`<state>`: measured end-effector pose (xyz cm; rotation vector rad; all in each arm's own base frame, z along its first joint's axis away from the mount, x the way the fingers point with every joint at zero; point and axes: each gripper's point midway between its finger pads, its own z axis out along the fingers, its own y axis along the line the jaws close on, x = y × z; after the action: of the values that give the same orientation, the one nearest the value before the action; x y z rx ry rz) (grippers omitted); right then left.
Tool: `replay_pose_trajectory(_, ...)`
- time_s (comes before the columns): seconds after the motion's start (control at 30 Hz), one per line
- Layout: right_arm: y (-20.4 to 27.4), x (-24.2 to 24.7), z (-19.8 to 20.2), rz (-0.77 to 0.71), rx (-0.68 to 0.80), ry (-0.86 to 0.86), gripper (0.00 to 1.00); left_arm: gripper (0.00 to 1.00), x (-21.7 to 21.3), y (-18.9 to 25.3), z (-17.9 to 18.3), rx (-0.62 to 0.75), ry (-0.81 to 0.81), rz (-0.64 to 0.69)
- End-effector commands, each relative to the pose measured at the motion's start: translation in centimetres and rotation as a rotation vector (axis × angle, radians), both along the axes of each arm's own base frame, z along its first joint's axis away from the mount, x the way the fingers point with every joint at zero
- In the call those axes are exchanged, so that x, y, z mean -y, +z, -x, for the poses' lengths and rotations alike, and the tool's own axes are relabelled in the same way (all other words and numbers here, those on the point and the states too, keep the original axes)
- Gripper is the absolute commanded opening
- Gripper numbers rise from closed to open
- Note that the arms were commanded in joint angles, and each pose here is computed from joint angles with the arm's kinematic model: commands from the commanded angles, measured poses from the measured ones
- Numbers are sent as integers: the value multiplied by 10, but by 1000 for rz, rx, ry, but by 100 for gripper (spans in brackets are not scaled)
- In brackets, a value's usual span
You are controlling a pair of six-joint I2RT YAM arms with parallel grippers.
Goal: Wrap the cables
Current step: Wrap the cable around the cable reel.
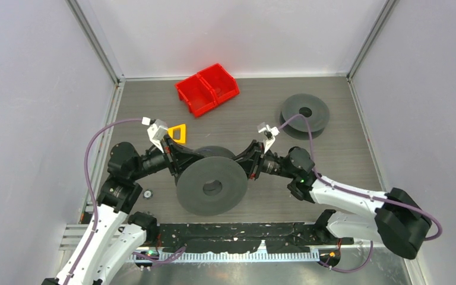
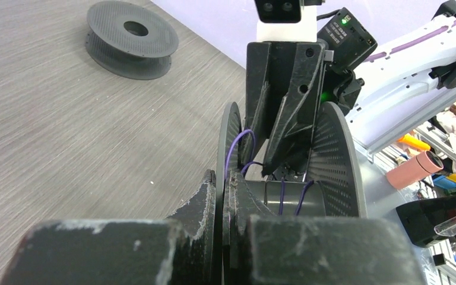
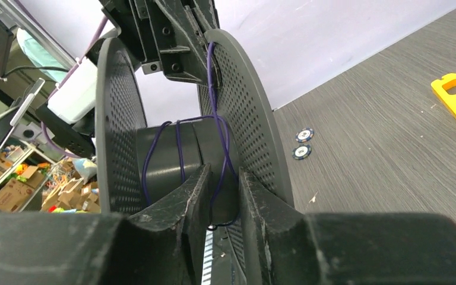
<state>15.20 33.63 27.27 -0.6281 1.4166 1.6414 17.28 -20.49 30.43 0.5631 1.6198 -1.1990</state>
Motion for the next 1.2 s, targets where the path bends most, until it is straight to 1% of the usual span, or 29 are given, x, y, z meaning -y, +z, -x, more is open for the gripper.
replay_pose_trajectory(0.0, 6, 20, -28, 9, -62, -215, 36, 0, -16, 22, -23, 139, 154, -8)
replay_pose_trajectory(0.07, -4, 31, -36, 51, -113, -290, 38, 0, -17, 22, -23, 139, 158, -8)
replay_pose_trajectory(0.1, 3, 37, -35, 33, -104, -307, 40, 0, -17, 22, -22, 137, 158, -6)
replay_pose_trajectory(0.13, 0, 40, -36, 38, -112, -326, 41, 0, -17, 22, -22, 134, 158, -4)
replay_pose_trajectory(0.2, 7, 48, -32, 18, -99, -331, 42, 0, -17, 24, -22, 130, 157, 9)
replay_pose_trajectory(0.43, 9, 62, -24, 15, -81, -343, 44, 0, -18, 29, -20, 134, 155, 25)
replay_pose_trajectory(0.5, 15, 67, -21, -3, -46, -344, 50, 0, -18, 29, -20, 128, 157, 27)
replay_pose_trajectory(0.53, 19, 69, -18, -10, -10, -334, 57, 0, -18, 29, -20, 124, 156, 28)
replay_pose_trajectory(0.57, 26, 67, -10, -20, 30, -296, 59, 0, -18, 29, -20, 120, 155, 29)
replay_pose_trajectory(0.67, 32, 62, -5, 17, 132, -250, 73, 0, -17, 29, -18, 107, 142, 34)
replay_pose_trajectory(0.73, 32, 58, -5, 64, 178, -220, 77, 0, -16, 29, -17, 100, 136, 37)
replay_pose_trajectory(0.83, 30, 51, -14, 132, 182, -184, 79, 0, -15, 32, -14, 99, 119, 46)
replay_pose_trajectory(0.97, 36, 39, -8, 133, 188, -44, 80, 0, -14, 35, -9, 100, 101, 56)
replay_pose_trajectory(1.07, 34, 31, -3, 141, 162, 37, 77, 0, -13, 37, -8, 106, 96, 60)
replay_pose_trajectory(1.17, 28, 27, -6, 139, 130, 53, 74, 0, -14, 38, -8, 105, 97, 62)
